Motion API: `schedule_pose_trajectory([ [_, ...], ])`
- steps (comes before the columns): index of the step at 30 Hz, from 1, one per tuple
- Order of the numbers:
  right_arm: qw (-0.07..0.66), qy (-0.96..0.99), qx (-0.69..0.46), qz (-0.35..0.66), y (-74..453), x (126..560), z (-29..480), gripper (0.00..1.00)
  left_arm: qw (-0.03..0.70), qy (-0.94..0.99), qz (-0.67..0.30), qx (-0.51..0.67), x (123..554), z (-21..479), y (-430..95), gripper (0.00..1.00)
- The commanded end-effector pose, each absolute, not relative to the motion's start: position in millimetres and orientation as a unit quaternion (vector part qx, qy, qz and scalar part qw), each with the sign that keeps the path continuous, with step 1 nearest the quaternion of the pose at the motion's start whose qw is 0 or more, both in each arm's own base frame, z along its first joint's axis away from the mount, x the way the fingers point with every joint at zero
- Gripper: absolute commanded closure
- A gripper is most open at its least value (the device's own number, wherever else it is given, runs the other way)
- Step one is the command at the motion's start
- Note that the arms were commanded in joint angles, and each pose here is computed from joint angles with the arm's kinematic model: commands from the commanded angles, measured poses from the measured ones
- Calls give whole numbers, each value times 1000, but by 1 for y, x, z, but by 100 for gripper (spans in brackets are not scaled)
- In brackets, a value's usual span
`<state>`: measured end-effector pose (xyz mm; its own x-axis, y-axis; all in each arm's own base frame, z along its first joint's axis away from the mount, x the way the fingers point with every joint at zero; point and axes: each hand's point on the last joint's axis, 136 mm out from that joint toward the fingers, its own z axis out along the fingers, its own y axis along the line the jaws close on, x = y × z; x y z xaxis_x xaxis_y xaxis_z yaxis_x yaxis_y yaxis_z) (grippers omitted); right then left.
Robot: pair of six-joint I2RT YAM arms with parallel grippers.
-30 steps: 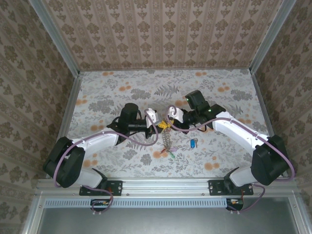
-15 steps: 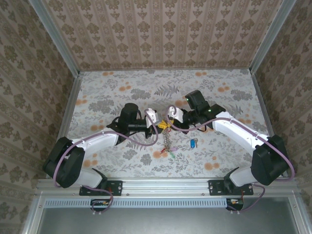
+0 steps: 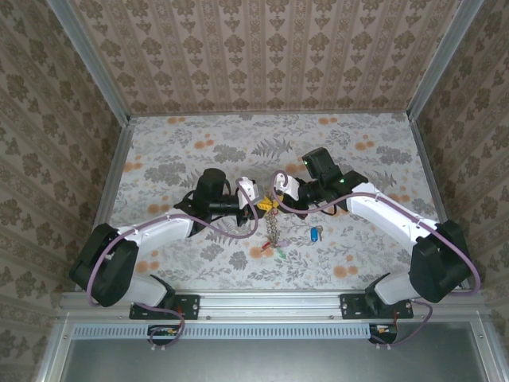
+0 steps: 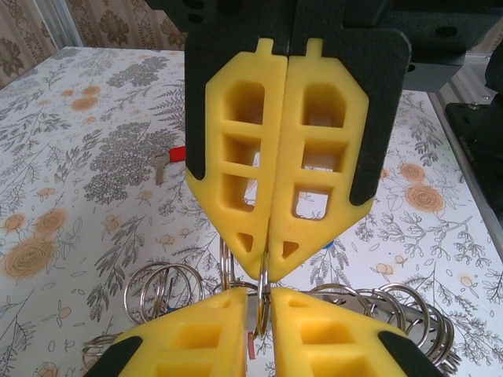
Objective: Put the keys on the keyring
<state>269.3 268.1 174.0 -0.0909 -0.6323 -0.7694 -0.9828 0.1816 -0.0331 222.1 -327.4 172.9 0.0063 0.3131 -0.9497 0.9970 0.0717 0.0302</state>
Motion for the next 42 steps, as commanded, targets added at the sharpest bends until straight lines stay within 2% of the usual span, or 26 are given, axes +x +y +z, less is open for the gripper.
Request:
schedule_pose_trajectory([
  [1, 361, 672, -582, 281, 275, 270, 189, 100, 452, 574, -388, 561, 221, 183, -326, 84],
  [3, 361, 673, -581, 282, 275, 271, 188, 100, 454, 573, -392, 559, 221, 184, -326, 86],
  [5, 360, 673, -581, 284, 275, 271, 188, 100, 456, 571, -394, 557, 221, 186, -326, 92],
  [10, 366, 671, -576, 290, 277, 272, 190, 100, 456, 572, -394, 556, 223, 186, -326, 96],
  [11, 365, 672, -575, 291, 277, 271, 189, 100, 456, 573, -394, 555, 223, 186, -326, 97],
  [13, 365, 672, -574, 293, 276, 270, 188, 100, 456, 575, -394, 554, 224, 185, -325, 87],
  [14, 364, 672, -574, 293, 276, 270, 188, 100, 457, 575, -393, 553, 224, 185, -325, 86],
  [16, 365, 672, -573, 294, 275, 270, 187, 100, 457, 576, -394, 551, 224, 185, -324, 87],
  [20, 364, 670, -573, 300, 275, 268, 188, 100, 460, 575, -395, 549, 225, 186, -324, 100],
  [27, 363, 673, -573, 295, 273, 267, 186, 100, 468, 570, -393, 548, 227, 190, -325, 100],
  [30, 361, 682, -570, 283, 269, 269, 180, 82, 472, 570, -391, 548, 228, 192, -325, 100],
  [34, 389, 689, -552, 264, 260, 267, 194, 76, 475, 570, -387, 548, 230, 195, -323, 100],
  [38, 414, 740, -476, 235, 237, 276, 201, 75, 478, 573, -381, 545, 232, 195, -321, 100],
  [40, 410, 804, -377, 208, 212, 291, 198, 71, 477, 578, -379, 544, 233, 195, -320, 100],
  [42, 376, 865, -273, 190, 187, 300, 186, 70, 476, 578, -378, 544, 233, 195, -320, 100],
])
